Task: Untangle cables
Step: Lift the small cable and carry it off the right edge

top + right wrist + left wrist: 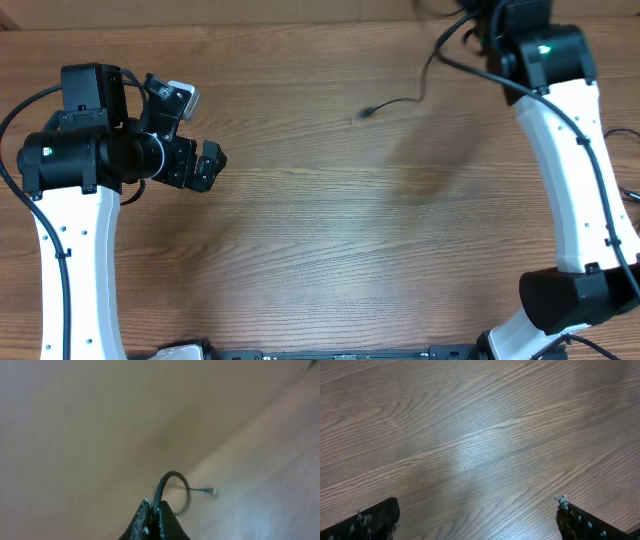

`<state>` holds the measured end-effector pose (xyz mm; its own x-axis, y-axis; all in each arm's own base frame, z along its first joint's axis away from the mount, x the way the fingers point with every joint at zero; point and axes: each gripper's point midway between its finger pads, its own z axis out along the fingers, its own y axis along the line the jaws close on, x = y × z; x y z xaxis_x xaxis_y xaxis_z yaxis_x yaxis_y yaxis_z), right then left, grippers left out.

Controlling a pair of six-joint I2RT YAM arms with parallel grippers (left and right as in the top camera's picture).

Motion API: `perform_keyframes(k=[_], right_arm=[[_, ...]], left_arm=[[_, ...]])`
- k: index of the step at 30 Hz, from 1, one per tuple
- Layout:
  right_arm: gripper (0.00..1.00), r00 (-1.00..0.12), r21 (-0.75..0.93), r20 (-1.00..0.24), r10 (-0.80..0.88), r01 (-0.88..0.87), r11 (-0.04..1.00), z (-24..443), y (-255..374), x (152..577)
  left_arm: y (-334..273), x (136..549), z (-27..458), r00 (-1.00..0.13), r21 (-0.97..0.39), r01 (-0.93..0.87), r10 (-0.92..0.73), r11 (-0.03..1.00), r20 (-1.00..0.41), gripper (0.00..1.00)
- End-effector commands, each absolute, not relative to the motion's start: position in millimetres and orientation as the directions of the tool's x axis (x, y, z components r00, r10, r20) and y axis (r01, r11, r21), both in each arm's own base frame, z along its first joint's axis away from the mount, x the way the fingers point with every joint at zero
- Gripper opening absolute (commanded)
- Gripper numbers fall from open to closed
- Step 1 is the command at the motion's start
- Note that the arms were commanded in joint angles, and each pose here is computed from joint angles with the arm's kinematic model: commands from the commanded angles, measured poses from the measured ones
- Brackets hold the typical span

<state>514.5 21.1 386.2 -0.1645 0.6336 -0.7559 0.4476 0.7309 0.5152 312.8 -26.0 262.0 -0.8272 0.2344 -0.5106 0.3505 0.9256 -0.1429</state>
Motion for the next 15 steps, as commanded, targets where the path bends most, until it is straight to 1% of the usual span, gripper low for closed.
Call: perform_keyframes(k=[1,4,7,11,15], right_arm=[[0.04,0.018,0.498,-0.823,0.568,0.504,0.705,432,-28,503],[0.04,0.143,0.541,-0.818,0.557,0.523,0.659,452,-60,503],[0.04,0.234,0.581,-0.802,0.549,0.520,0.626,467,-90,502],[0.04,0.296,0.598,-0.794,0.531,0.542,0.591,471,-124,500],[0.04,0.317,0.593,-0.796,0.516,0.578,0.561,463,-151,500]], left_arm=[[-27,313,266,-0.818,-0.145,0.363,0.241,0.921,-0.522,1.00],[-27,313,266,-0.818,-0.145,0.363,0.241,0.921,-0.522,0.99],[-27,313,266,-0.818,-0.145,0.363,0.241,0.921,-0.522,1.00],[-27,313,266,-0.818,-0.145,0.363,0.241,0.921,-0.522,1.00],[-27,313,266,-0.818,-0.145,0.363,0.241,0.921,-0.522,0.99]])
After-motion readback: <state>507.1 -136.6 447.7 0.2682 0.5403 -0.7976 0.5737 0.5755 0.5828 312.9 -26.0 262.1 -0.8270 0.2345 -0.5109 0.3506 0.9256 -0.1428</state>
